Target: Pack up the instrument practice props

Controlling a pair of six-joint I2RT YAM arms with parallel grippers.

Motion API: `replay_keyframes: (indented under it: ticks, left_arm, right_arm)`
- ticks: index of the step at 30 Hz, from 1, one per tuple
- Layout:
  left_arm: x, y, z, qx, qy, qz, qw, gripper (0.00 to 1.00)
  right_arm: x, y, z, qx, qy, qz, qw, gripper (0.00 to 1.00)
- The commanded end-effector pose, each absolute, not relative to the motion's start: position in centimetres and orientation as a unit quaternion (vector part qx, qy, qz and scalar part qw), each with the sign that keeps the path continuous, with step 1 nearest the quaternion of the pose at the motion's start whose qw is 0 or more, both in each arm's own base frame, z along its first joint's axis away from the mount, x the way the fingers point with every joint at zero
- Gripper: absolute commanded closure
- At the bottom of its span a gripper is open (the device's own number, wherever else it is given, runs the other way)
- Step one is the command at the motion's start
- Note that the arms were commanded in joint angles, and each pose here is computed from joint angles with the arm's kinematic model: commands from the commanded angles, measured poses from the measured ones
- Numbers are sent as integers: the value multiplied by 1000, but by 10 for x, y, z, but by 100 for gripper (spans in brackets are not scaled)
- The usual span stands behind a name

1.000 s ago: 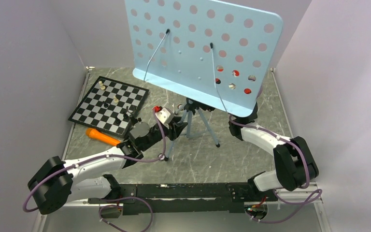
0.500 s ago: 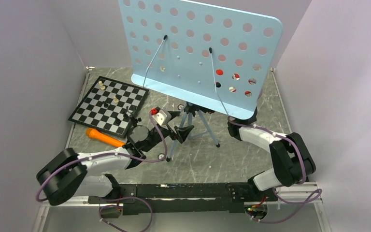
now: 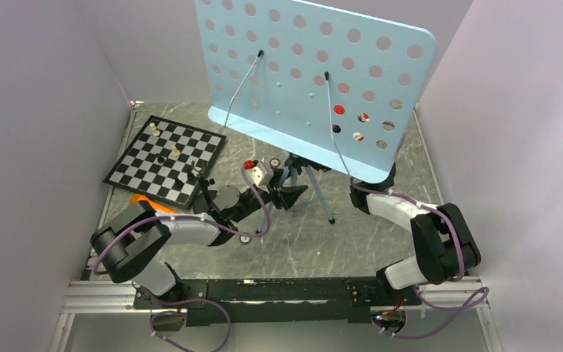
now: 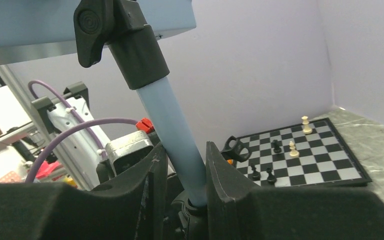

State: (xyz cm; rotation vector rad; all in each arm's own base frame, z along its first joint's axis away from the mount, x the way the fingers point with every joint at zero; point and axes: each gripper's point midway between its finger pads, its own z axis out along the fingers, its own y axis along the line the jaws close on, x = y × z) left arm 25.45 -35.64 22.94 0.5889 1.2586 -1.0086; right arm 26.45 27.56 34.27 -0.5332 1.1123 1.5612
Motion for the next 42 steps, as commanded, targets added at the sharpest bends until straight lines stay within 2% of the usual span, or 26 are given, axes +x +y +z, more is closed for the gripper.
replay_keyframes:
  ticks: [1,3,7,11,13,15,16,18,21,26,31,42]
  left_arm:
    - [264,-372,249,267,522,-458,668,47]
    - [268,-377,245,265,527,-460,664,58]
    - [277,-381,239,260,537,-450,664,69]
    - [283,-381,240,259,540,-437,671,86]
    - [281,-380,240,263,541,-436,669,83]
    - [278,-376,241,266,542,-433,669,63]
    - [277,-373,241,266,544,-431,669,59]
    - [274,-369,240,265,546,-428,669,57]
    - [271,-366,237,267,553,-425,665,64]
    - [268,-362,230,270,562,-418,661,87]
    - [263,-360,227,279,568,-407,659,100]
    - [261,-358,221,286,582,-387,655,100]
  right_arm:
    - [257,281,280,-192,572,679,418,100]
    - [258,282,281,-189,572,682,416,100]
    - [259,282,282,-189,571,683,415,100]
    - [260,283,284,-194,570,681,418,100]
    - [261,282,282,-200,574,671,424,100]
    - [267,282,272,-200,599,647,427,100]
    - [269,281,273,-203,603,635,438,100]
    - [272,279,274,-209,608,617,454,83]
    - [276,278,286,-215,600,604,478,60]
    - [286,277,311,-233,580,582,520,41]
    - [291,277,329,-244,558,574,547,36]
    - [288,275,366,-249,511,582,581,22]
